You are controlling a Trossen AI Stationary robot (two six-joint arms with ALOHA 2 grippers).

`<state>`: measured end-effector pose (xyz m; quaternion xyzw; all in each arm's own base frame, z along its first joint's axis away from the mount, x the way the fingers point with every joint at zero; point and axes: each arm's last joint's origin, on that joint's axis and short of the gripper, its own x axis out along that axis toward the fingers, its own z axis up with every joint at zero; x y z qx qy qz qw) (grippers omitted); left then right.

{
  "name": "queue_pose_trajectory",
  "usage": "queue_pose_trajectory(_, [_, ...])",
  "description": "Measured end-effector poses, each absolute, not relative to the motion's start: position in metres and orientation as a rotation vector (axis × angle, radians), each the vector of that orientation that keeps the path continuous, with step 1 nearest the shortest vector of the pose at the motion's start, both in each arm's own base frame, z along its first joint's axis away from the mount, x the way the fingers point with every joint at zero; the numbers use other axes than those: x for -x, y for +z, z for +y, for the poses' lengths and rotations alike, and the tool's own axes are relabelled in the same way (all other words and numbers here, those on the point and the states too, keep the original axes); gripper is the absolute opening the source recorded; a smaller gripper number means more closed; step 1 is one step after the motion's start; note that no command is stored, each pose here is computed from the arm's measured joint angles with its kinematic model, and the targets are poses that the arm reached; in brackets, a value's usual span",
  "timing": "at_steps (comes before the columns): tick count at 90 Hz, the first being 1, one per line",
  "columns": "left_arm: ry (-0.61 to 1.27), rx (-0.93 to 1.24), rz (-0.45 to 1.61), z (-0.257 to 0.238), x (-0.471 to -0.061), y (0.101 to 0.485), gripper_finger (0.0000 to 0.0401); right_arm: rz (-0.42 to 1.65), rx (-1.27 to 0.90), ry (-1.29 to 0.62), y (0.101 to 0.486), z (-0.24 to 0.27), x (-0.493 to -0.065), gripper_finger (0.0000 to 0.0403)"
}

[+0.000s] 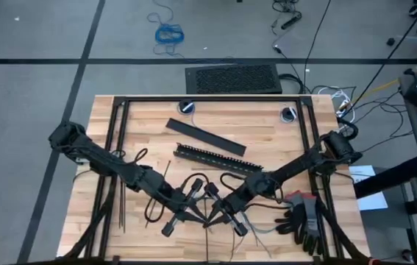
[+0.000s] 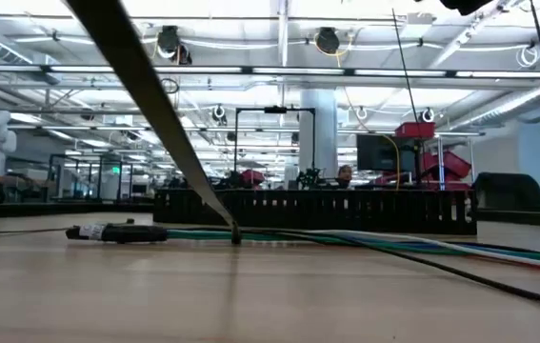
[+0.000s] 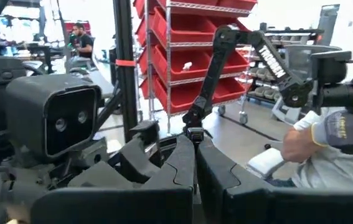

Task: Ziptie cables
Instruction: Wrap the cable wires with the black zip tie

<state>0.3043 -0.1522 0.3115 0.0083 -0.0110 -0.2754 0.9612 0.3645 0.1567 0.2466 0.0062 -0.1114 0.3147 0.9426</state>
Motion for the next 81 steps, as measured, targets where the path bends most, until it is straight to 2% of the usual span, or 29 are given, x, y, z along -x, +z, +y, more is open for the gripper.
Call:
queue_pose_trajectory(27, [-0.272, -0.142, 0.234, -0.137, -0.285, 0.306, 0.0063, -0.117, -0.008, 0.327, 0.236, 0.144, -0.373, 0.0000])
queue_pose_trajectory(48, [-0.091, -0.204, 0.309, -0.148, -0.273, 0.299, 0.0080, -0.034, 0.031, 0.206, 0.239, 0.133, -0.372, 0.0000])
queue_pose_trajectory(81, [-0.107, -0.289, 0.284, -0.164, -0.264, 0.300, 0.0080, 0.004, 0.019, 0.150, 0.239, 0.133, -0.370, 0.0000])
